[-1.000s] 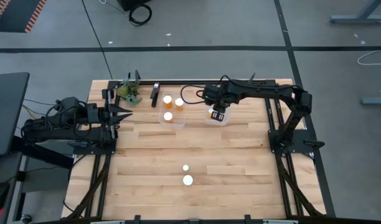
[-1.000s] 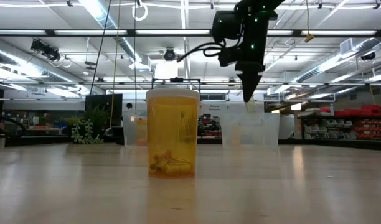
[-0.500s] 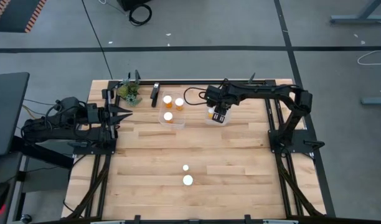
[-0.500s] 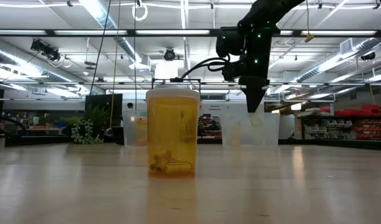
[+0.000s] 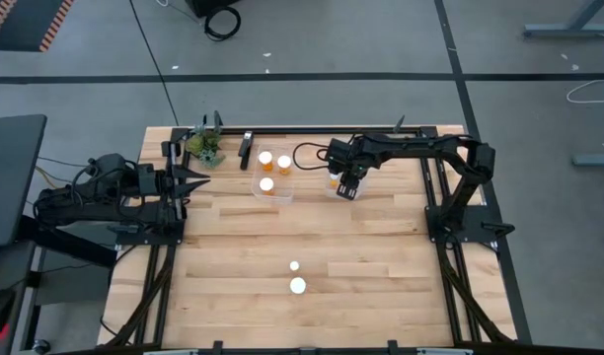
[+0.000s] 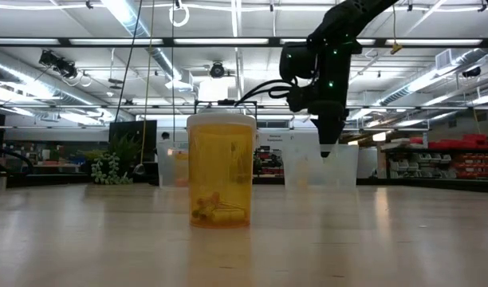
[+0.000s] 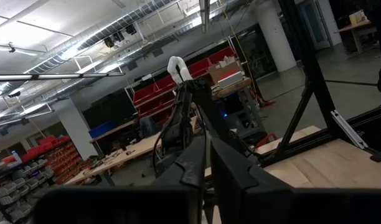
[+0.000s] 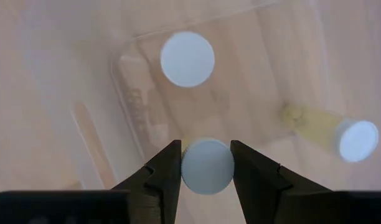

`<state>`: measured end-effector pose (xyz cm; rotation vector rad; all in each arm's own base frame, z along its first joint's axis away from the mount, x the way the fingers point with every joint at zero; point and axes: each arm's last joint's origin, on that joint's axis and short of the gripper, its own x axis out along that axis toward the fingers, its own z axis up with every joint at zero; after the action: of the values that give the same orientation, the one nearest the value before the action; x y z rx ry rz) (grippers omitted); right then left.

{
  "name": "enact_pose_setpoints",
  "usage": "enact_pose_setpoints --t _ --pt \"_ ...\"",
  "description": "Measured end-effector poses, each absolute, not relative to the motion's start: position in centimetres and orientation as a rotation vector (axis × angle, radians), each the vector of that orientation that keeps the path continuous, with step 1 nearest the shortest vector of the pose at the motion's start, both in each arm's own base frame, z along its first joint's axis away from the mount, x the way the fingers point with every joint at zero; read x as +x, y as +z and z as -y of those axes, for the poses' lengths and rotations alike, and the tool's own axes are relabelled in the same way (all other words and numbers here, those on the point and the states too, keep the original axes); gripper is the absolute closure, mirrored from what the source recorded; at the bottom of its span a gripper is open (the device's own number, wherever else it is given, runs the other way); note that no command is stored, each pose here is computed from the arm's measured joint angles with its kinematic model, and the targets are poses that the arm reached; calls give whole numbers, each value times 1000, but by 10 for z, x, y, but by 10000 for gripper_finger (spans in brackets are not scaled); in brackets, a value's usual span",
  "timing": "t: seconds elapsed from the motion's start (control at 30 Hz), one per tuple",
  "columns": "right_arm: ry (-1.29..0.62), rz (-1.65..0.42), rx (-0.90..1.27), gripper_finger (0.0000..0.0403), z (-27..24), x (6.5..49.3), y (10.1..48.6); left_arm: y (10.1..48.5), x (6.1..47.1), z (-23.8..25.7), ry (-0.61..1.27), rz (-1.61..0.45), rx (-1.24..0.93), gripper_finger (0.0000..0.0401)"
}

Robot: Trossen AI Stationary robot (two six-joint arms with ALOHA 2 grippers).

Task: Pick and place medicine bottles into bin by pill shape (circle, oval)
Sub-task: Put the small yellow pill bottle in the right transparent bin

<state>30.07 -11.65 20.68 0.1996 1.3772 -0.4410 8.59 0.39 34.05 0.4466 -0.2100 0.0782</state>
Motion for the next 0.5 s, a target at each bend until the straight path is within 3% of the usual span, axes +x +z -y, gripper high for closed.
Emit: enact_pose_setpoints --t 0.5 --pt "-402 -1343 235 264 116 304 207 341 86 -4 78 210 447 363"
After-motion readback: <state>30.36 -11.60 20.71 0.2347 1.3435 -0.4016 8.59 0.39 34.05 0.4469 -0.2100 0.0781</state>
